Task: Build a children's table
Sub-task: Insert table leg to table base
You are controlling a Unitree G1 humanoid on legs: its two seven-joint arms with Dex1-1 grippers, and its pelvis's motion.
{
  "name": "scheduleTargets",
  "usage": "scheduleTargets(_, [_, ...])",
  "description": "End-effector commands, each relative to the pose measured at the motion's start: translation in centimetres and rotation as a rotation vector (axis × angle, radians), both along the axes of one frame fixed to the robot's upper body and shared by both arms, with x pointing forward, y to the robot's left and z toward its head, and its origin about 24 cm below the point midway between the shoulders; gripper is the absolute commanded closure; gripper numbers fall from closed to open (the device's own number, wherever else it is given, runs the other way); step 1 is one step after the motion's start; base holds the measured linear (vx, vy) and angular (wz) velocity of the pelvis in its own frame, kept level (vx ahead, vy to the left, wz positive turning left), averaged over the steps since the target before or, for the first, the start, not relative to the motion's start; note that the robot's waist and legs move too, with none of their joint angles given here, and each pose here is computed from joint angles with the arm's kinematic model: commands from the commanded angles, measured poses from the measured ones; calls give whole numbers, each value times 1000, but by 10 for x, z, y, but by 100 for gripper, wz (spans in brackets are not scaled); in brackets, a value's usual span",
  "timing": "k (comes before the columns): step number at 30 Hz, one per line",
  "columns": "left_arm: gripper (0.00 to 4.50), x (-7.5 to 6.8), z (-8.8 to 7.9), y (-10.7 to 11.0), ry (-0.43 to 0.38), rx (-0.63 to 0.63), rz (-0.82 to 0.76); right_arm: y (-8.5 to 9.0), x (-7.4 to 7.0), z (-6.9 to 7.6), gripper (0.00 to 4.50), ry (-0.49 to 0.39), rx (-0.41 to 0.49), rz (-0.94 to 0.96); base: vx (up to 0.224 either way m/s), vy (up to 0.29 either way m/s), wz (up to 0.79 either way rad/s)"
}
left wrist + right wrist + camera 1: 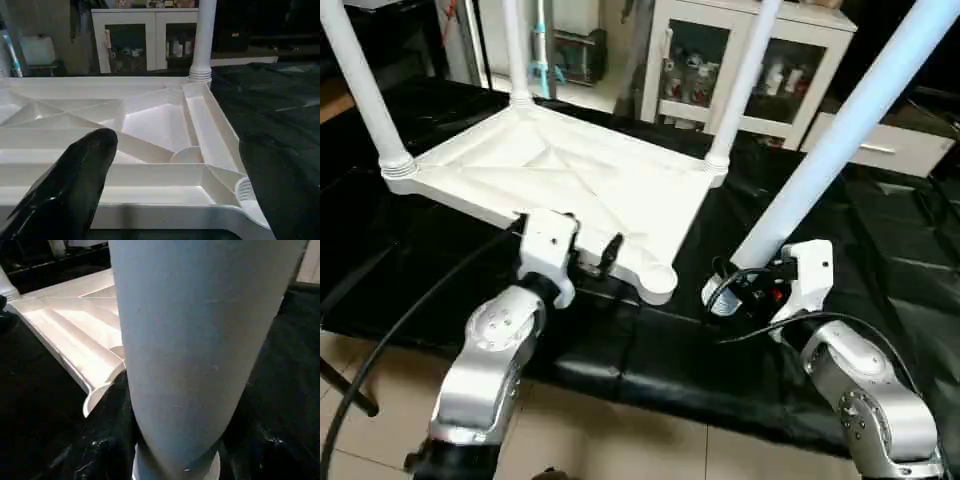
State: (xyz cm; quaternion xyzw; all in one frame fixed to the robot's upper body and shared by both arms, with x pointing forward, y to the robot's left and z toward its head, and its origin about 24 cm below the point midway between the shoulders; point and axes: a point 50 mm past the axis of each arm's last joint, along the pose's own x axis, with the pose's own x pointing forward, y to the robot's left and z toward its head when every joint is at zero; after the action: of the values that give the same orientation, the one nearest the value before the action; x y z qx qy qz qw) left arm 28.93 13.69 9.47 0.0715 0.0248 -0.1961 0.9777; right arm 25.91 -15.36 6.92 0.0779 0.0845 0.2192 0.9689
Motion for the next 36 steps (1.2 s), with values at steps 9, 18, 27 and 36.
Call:
scheduleTargets(9, [10, 16, -18, 0, 180, 382, -464, -6, 5, 8, 265, -39, -64, 55, 6, 0, -1])
scheduleTargets(18, [10, 55, -3, 7, 226, 834, -716, -24, 7, 12, 265, -46, -139, 124, 0, 0, 0])
scheduleTargets(27, [10, 72, -13, 5, 277, 967, -732, -17, 4, 11, 265, -54, -131, 158, 0, 0, 0])
scheduleTargets(36, [54, 75, -16, 3, 342, 823, -767, -20, 3, 11, 265, -58, -132, 142, 0, 0, 0])
